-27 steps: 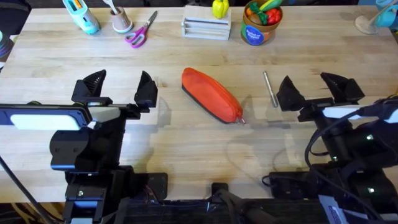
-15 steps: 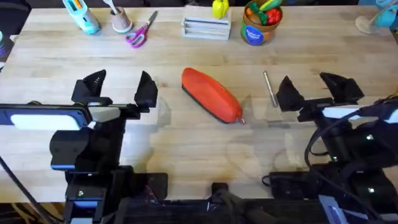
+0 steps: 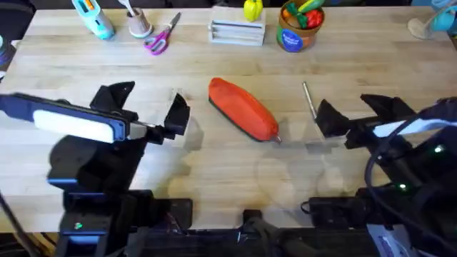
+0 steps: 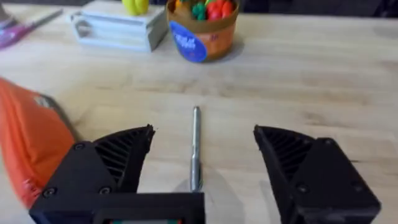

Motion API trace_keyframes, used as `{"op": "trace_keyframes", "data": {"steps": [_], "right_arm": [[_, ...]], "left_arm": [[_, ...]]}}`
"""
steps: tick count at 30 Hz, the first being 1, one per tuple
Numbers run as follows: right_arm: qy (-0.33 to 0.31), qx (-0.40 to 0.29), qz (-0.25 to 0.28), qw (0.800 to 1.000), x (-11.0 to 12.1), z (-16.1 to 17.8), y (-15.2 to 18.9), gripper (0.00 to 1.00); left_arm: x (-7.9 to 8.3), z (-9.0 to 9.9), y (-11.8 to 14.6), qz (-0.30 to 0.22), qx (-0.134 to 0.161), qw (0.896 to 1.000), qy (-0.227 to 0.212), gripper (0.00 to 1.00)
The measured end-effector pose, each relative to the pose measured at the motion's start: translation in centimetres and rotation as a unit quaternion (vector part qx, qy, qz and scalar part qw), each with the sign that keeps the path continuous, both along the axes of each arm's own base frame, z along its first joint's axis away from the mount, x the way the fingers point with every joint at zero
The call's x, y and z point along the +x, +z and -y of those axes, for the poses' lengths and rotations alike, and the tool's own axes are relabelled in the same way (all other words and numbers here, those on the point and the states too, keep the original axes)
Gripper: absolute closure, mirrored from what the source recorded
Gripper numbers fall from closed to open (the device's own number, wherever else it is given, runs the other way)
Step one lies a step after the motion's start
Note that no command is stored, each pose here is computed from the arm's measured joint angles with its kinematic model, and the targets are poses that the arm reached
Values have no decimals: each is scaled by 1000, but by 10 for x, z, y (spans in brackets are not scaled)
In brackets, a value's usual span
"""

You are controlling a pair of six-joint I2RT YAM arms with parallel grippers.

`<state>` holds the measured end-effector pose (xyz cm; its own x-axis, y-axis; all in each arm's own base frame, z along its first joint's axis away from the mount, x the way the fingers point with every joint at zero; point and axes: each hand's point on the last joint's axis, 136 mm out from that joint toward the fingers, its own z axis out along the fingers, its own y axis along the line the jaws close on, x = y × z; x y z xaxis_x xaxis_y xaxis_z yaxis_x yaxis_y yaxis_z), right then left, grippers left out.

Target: Unzip the bag, pick up the pens from the table one at a time and place them inside, then zip the bag closed.

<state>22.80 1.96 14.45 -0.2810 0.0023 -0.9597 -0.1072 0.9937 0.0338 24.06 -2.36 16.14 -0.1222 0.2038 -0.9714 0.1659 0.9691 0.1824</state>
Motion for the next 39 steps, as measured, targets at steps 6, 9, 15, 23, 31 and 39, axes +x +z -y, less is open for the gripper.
{"op": "trace_keyframes", "data": {"steps": [6,9,15,23,31,39], "right_arm": [[19,2,-58,998,-9,-6,41,5],[34,-3,-88,996,-8,-10,64,5],[60,-14,-163,985,7,-16,104,5],[65,-16,-172,983,19,-18,122,5],[67,-15,-186,980,14,-18,116,5],[67,-14,-190,979,13,-18,115,5]], "left_arm": [[4,22,44,-21,106,990,-87,10],[16,31,52,-58,154,977,-134,9],[70,40,49,-194,243,918,-247,11],[99,57,26,-230,310,830,-403,10],[122,76,12,-170,324,806,-465,7],[111,96,-12,-172,315,770,-528,8]]}}
